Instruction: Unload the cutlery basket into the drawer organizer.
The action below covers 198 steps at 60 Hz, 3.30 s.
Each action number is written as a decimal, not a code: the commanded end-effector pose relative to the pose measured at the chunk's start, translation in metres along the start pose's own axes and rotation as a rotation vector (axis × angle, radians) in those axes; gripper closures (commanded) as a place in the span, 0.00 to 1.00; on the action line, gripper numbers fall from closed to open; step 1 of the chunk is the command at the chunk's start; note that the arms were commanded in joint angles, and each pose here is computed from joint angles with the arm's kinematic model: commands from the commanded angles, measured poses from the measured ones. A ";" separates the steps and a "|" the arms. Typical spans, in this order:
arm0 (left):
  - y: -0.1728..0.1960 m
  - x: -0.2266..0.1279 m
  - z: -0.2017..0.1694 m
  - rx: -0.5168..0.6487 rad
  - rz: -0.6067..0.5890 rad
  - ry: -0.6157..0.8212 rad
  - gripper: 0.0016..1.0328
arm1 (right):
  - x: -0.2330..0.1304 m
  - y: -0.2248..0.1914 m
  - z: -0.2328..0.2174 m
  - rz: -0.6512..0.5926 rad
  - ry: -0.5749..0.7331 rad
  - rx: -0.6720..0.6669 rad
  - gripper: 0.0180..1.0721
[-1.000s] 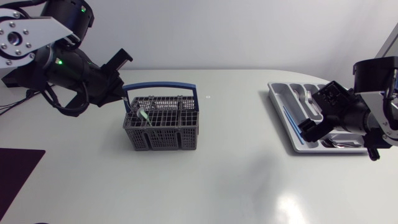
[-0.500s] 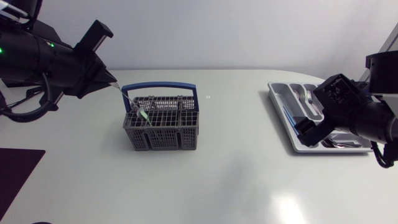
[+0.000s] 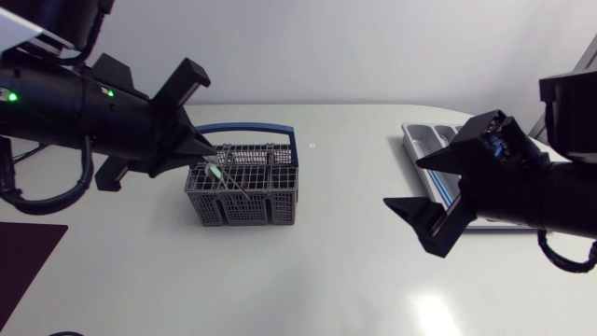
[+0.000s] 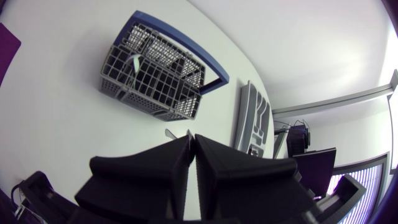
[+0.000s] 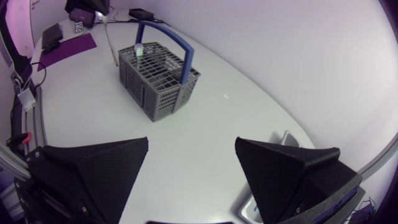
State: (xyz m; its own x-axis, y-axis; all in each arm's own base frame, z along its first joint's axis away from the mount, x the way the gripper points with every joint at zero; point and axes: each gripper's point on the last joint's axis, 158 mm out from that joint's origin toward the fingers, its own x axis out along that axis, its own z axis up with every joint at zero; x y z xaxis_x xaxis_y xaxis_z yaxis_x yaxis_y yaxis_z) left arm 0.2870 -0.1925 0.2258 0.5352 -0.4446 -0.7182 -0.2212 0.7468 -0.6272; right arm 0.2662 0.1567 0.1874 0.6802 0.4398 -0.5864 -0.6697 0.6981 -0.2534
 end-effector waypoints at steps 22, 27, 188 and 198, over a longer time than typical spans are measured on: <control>-0.013 0.024 -0.026 -0.129 -0.016 0.204 0.92 | 0.038 0.068 0.050 0.136 -0.095 -0.028 0.05; -0.014 0.027 -0.028 -0.137 -0.018 0.224 0.92 | 0.049 0.078 0.053 0.154 -0.093 -0.044 0.05; -0.008 0.013 0.049 -0.333 -0.077 0.195 0.25 | 0.093 0.095 0.051 0.214 -0.053 -0.124 0.95; 0.012 0.014 0.062 -0.328 -0.011 0.153 0.20 | 0.086 0.068 0.034 0.194 -0.033 -0.099 0.95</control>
State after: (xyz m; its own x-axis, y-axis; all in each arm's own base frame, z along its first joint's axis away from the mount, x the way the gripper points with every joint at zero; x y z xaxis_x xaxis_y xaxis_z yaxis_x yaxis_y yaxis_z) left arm 0.3359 -0.1665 0.2282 0.4090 -0.5640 -0.7173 -0.4830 0.5332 -0.6946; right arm 0.2896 0.2791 0.1556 0.5440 0.6031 -0.5834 -0.8177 0.5370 -0.2073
